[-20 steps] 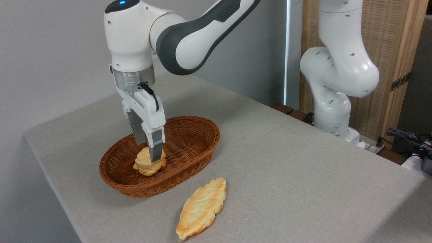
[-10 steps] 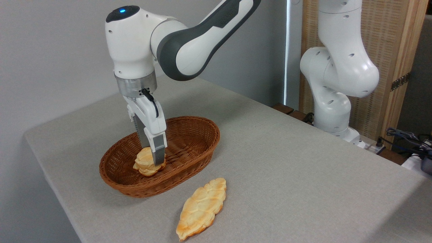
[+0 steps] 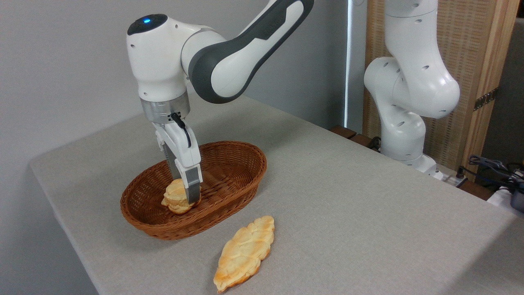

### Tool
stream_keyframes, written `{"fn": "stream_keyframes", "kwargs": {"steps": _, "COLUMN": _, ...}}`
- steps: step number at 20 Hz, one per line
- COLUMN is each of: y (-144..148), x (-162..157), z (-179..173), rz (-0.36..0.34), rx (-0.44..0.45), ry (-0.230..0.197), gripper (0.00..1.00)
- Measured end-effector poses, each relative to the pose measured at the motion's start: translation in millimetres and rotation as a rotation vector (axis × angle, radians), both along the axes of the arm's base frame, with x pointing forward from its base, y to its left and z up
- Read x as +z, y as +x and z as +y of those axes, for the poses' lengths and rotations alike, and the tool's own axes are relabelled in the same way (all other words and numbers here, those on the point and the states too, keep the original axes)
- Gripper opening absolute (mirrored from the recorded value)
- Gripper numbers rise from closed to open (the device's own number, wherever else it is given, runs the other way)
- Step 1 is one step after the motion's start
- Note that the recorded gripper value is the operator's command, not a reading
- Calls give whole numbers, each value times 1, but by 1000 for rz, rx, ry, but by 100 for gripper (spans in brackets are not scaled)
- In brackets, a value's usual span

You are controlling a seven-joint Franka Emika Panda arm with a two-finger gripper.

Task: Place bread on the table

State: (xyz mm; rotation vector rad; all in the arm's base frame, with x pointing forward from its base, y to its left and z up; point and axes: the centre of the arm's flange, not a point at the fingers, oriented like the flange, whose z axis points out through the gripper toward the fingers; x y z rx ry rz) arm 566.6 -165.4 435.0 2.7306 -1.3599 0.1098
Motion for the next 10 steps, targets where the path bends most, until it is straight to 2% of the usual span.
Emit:
{"fn": "stream_keyframes", "kwargs": {"steps": 2, "y": 0, "x": 0, "z": 0, "rz": 0, "rx": -2, "ry": 0, "gripper": 48}}
{"fn": "stream_keyframes", "kwargs": {"steps": 3, "y": 0, "x": 0, "z": 0, "rz": -2, "rx": -13, "ry": 0, "gripper": 45}}
{"fn": "stream_keyframes", "kwargs": {"steps": 6, "y": 0, "x": 0, "z": 0, "rz": -6, "rx": -49, "ry": 1, "gripper": 46}}
{"fn": "stream_keyframes", "kwargs": {"steps": 10, "y": 0, "x": 0, "z": 0, "rz": -6, "rx": -53, "ry": 1, "gripper": 46}}
